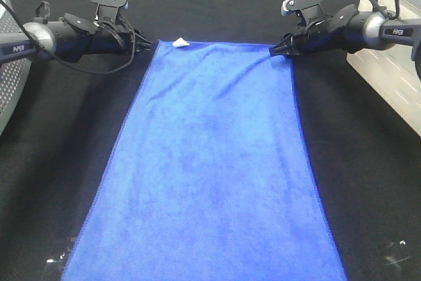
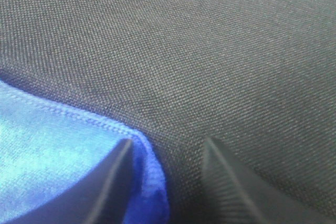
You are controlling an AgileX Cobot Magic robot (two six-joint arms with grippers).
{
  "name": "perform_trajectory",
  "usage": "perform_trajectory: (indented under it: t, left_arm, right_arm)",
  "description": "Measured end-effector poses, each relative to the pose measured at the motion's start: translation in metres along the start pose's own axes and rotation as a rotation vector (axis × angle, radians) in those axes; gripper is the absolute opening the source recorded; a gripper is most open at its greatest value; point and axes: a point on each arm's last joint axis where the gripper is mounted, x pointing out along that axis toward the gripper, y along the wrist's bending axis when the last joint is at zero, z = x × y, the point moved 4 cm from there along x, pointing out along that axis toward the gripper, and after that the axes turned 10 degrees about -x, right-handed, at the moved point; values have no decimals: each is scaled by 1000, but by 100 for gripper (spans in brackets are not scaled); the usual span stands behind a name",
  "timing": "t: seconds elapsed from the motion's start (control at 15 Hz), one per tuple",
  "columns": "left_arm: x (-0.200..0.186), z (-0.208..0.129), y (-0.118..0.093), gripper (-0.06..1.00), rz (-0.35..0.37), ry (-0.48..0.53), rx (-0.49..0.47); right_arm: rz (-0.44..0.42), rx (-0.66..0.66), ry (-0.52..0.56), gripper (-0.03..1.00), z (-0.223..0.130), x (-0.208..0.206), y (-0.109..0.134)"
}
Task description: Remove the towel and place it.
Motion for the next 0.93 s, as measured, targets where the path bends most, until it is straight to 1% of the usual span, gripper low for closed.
perform_trajectory:
  t: [0.13,0.27,0.33,0.47,0.53,0.6,0.67,0.8,0.93]
  left_arm:
    - [0,0,0,40,0,0,1]
    - [0,0,0,42,0,0,6]
    - [0,0,0,47,1,1,15]
    - [0,0,0,66,1,1,18]
    - [0,0,0,73,0,2,19]
    - [-1,3,0,76,0,-4,21]
    - [-5,12,-2,77,-3,-18,28]
    - [-17,40,-6,78,-7,-66,38]
    - [-30,65,-14,78,-39,-94,34]
  right_arm:
    - [-4,-1,-2,54,0,0,0]
    - [-4,-3,-2,67,1,0,-1]
    - [-7,-4,-8,69,3,0,-1]
    - [-8,-4,-11,71,5,-1,-2]
    - [1,-5,-14,71,8,-4,-2]
    - [14,-7,-20,71,16,-9,-3]
    - [16,-8,-37,71,27,-16,-6]
    - [12,-13,-74,71,51,-31,-13]
    - [17,-5,-111,71,73,-47,-18]
